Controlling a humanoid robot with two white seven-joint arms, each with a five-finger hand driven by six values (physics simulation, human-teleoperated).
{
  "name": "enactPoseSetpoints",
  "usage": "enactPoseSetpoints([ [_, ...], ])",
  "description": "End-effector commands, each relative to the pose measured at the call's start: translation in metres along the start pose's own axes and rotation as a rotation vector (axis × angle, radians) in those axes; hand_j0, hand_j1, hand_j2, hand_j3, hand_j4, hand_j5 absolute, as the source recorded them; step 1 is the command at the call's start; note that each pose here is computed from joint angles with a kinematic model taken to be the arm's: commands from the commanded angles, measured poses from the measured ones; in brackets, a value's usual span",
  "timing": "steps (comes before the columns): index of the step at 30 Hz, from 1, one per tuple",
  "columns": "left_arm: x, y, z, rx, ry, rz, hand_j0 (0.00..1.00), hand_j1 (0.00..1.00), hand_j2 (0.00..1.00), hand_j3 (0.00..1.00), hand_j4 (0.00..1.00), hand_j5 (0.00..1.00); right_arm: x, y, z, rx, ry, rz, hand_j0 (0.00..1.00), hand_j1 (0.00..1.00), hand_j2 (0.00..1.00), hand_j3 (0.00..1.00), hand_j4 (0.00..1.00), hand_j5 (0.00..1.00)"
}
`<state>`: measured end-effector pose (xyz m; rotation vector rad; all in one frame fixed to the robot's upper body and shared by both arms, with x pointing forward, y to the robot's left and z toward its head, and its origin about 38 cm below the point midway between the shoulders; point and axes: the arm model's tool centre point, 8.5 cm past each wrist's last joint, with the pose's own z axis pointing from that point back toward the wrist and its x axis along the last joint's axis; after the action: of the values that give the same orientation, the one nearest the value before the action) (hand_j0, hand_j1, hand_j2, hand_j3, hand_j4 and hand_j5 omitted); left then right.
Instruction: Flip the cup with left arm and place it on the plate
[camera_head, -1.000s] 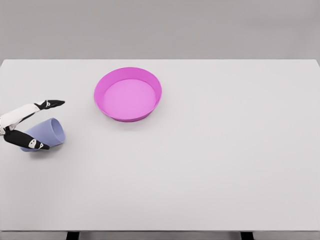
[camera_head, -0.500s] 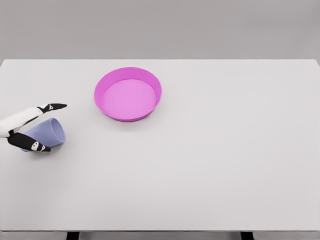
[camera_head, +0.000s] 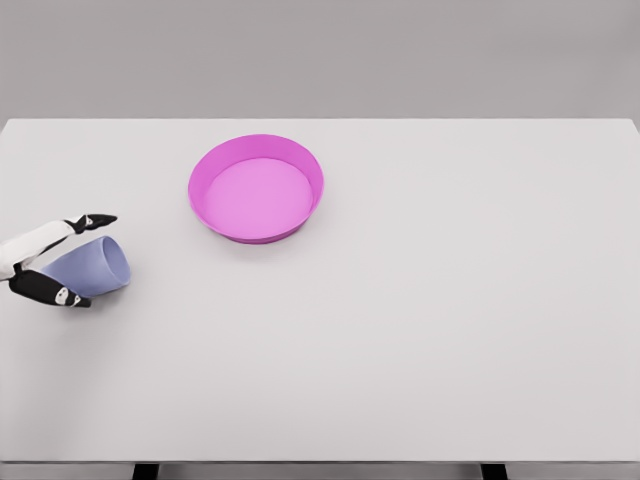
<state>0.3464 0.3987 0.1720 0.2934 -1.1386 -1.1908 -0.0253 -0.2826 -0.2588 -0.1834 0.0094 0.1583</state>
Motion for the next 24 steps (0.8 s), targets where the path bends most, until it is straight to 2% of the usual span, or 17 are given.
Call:
enactPoseSetpoints([
  [1,0.0002,-0.0063,-0.0043,-0.002,0.005,0.005,1.0,1.0,1.0,1.0,1.0,1.0,0.0009,-0.0003,0.0,0.0,-0.001,-0.002,1.0,1.0,1.0,1.0,1.0,1.0],
  [2,0.0,-0.006,-0.0049,0.003,0.014,-0.028,1.0,1.0,1.0,1.0,1.0,1.0,-0.0001,-0.0001,0.0,0.0,0.0,0.0,1.0,1.0,1.0,1.0,1.0,1.0],
  [8,-0.0015,-0.0084,-0.0062,0.0,0.029,-0.017,1.0,1.0,1.0,1.0,1.0,1.0,-0.0001,-0.0001,0.0,0.0,0.0,0.0,1.0,1.0,1.0,1.0,1.0,1.0],
  [14,-0.0047,-0.0028,-0.0043,0.009,0.046,-0.015,1.0,1.0,1.0,1.0,1.0,1.0,0.0009,-0.0003,0.0,0.0,-0.001,0.0,1.0,1.0,1.0,1.0,1.0,1.0],
  [18,-0.0084,-0.0053,-0.0055,0.009,0.077,-0.002,1.0,1.0,1.0,1.0,1.0,1.0,-0.0001,-0.0001,0.0,0.0,0.0,0.0,1.0,1.0,1.0,1.0,1.0,1.0],
  [24,-0.0086,-0.0094,-0.007,0.002,0.078,-0.003,1.0,1.0,1.0,1.0,1.0,1.0,0.0009,-0.0003,0.0,0.0,-0.001,0.0,1.0,1.0,1.0,1.0,1.0,1.0],
])
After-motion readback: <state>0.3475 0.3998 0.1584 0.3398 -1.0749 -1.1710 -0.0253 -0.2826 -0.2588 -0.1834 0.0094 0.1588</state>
